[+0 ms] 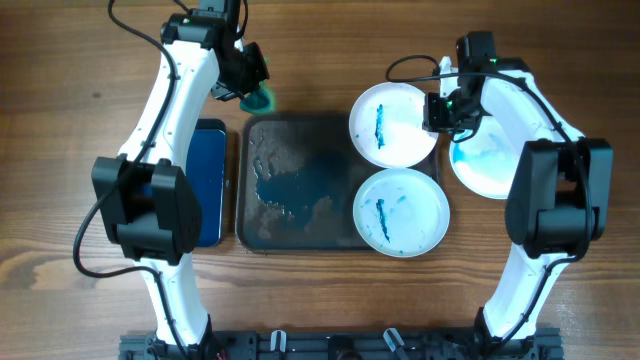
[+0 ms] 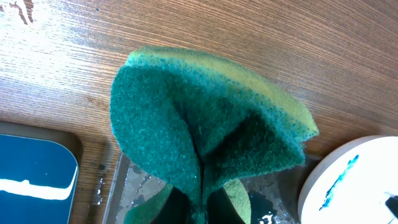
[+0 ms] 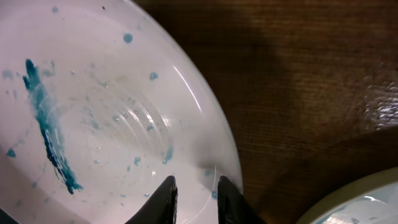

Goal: Clean dirty plates on tray and stack at the side
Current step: 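Grip the top white plate rim with the right gripper, pull it left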

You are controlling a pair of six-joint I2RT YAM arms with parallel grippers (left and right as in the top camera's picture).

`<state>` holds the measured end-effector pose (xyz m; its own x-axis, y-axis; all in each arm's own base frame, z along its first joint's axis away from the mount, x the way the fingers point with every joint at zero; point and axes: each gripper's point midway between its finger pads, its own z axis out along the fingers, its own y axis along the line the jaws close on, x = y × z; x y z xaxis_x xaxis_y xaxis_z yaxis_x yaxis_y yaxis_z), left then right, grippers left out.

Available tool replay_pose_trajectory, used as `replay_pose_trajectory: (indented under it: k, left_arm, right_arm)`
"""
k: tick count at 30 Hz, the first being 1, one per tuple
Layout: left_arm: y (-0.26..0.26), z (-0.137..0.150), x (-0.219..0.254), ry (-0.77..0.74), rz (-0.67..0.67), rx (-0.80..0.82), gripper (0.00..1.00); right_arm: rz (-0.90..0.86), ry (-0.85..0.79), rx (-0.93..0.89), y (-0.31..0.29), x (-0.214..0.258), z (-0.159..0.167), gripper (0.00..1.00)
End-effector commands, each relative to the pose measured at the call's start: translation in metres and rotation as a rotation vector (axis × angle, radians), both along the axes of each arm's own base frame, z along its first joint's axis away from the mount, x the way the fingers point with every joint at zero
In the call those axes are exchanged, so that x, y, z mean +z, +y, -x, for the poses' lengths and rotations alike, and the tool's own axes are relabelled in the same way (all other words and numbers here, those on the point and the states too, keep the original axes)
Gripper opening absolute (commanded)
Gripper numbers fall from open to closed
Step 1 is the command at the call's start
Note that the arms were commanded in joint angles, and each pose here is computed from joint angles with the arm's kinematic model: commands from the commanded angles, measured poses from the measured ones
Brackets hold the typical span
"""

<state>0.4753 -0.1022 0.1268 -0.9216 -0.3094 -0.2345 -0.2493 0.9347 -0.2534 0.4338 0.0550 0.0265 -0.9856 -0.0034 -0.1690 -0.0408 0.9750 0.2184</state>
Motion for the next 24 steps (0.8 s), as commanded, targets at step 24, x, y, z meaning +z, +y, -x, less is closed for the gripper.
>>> replay_pose_trajectory:
  k: [24]
  left_arm:
    - [0.004,-0.004,0.014,-0.037,-0.002,0.029,0.04]
  right_arm:
    - [0.074,-0.022,0.145,-0.011,-0.014,-0.014,0.17]
